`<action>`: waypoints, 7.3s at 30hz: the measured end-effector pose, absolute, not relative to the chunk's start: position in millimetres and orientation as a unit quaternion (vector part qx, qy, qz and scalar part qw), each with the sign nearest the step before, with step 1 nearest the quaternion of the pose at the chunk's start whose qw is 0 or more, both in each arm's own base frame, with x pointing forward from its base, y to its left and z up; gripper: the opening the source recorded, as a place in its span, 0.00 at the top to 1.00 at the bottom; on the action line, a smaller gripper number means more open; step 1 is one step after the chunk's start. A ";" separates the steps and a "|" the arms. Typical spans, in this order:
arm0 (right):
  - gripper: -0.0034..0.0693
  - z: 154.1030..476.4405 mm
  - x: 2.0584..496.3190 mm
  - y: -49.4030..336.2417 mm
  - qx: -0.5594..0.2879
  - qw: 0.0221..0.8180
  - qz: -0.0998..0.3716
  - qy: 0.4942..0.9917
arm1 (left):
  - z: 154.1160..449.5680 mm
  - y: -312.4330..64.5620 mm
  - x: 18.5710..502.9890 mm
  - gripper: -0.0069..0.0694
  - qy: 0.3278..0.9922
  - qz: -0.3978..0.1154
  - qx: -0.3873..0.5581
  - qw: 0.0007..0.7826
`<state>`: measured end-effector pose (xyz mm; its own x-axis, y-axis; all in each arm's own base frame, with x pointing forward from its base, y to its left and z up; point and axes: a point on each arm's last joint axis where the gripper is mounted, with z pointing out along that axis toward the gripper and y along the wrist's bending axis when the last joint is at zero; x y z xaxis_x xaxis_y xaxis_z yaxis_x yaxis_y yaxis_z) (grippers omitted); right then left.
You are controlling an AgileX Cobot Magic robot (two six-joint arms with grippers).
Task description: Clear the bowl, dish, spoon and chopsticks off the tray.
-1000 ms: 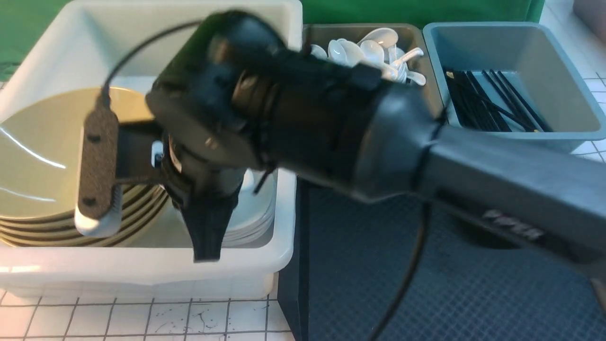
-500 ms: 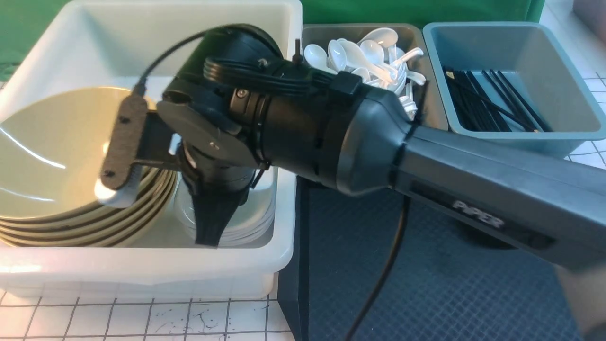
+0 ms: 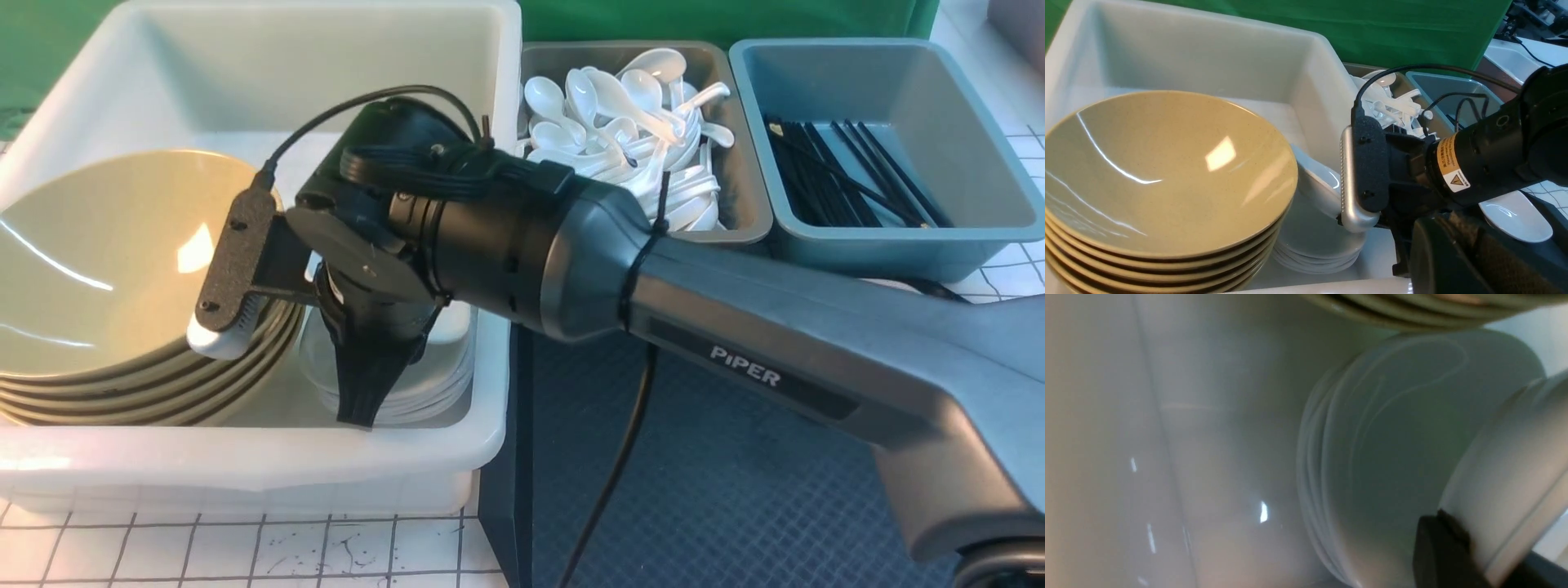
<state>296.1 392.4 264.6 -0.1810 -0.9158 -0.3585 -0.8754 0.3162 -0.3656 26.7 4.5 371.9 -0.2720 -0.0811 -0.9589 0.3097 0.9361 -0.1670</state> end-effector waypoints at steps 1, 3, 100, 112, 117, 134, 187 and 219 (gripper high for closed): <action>0.88 264.1 296.7 392.7 -0.584 0.264 -0.040 0.767 | 371.8 4.3 26.7 0.91 0.781 -0.164 0.073 0.598; 0.87 258.8 299.7 392.8 -0.584 0.261 -0.046 0.767 | 371.7 4.0 26.5 0.91 0.781 -0.167 0.073 0.597; 0.88 284.1 254.6 146.6 -0.293 0.097 -0.043 0.950 | 372.9 -24.9 8.8 0.91 0.747 -0.276 0.225 0.561; 0.88 389.9 214.8 247.5 -0.506 0.265 0.020 0.821 | 369.7 -11.5 18.2 0.91 0.775 -0.215 0.162 0.572; 0.88 405.2 221.3 307.3 -0.624 0.315 0.013 0.715 | 369.2 1.1 24.6 0.91 0.788 -0.175 0.089 0.583; 0.88 304.1 295.3 370.1 -0.714 0.244 -0.055 0.654 | 366.0 3.8 24.8 0.91 0.803 -0.179 0.054 0.566; 0.60 434.7 242.1 274.3 -0.458 0.326 0.024 0.826 | 364.9 -13.4 25.9 0.91 0.764 -0.269 0.080 0.581; 0.90 387.8 123.8 125.3 -0.311 0.258 0.048 0.913 | 187.1 -33.2 38.2 0.91 0.795 -0.340 0.044 0.500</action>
